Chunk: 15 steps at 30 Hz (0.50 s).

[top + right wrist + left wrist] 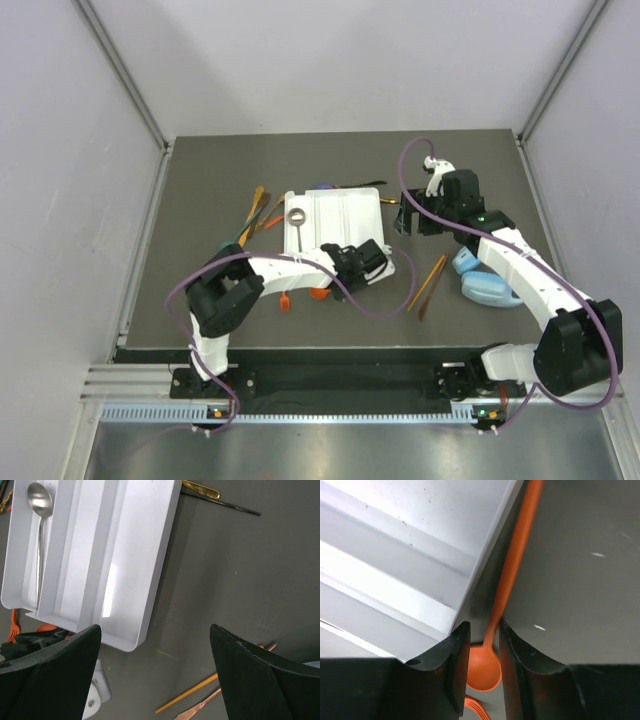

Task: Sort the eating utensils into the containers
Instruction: Move the storage box to the center of the board.

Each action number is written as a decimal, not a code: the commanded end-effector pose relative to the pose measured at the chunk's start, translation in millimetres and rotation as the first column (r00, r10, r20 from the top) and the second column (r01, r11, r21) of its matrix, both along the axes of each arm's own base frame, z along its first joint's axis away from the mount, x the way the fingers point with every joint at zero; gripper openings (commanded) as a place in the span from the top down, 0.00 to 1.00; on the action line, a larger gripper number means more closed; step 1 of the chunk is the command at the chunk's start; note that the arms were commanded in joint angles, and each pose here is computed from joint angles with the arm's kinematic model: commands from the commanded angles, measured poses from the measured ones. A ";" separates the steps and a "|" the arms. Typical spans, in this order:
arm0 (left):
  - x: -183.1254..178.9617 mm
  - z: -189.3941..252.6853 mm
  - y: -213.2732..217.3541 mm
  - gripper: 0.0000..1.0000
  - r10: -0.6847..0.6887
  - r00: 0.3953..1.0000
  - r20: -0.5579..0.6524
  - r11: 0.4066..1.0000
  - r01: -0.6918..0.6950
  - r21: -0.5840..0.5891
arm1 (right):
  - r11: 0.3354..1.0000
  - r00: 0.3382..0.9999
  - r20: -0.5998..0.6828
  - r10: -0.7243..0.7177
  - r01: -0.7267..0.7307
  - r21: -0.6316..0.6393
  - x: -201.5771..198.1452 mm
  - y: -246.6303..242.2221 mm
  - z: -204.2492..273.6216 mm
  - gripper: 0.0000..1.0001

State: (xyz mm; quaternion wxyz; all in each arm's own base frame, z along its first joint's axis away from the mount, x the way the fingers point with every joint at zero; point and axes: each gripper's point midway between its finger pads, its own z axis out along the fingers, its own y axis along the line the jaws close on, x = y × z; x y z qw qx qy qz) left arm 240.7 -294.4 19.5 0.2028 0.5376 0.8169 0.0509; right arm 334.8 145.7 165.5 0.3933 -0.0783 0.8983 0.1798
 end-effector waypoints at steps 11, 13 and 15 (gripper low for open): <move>0.8 26.9 2.4 0.57 0.038 0.996 -0.077 0.982 -0.051 -0.182 | 0.998 0.996 0.090 0.018 -0.022 0.051 -2.0 1.4 24.8 0.10; -5.1 37.7 -1.3 0.56 0.033 0.995 -0.094 0.973 -0.054 -0.227 | 0.998 0.997 0.078 0.029 -0.033 0.056 -2.4 3.7 21.1 0.10; -10.3 60.3 -9.0 0.56 0.011 0.995 -0.095 0.952 -0.039 -0.303 | 0.996 0.995 0.077 0.060 -0.065 0.066 -4.4 8.7 21.6 0.10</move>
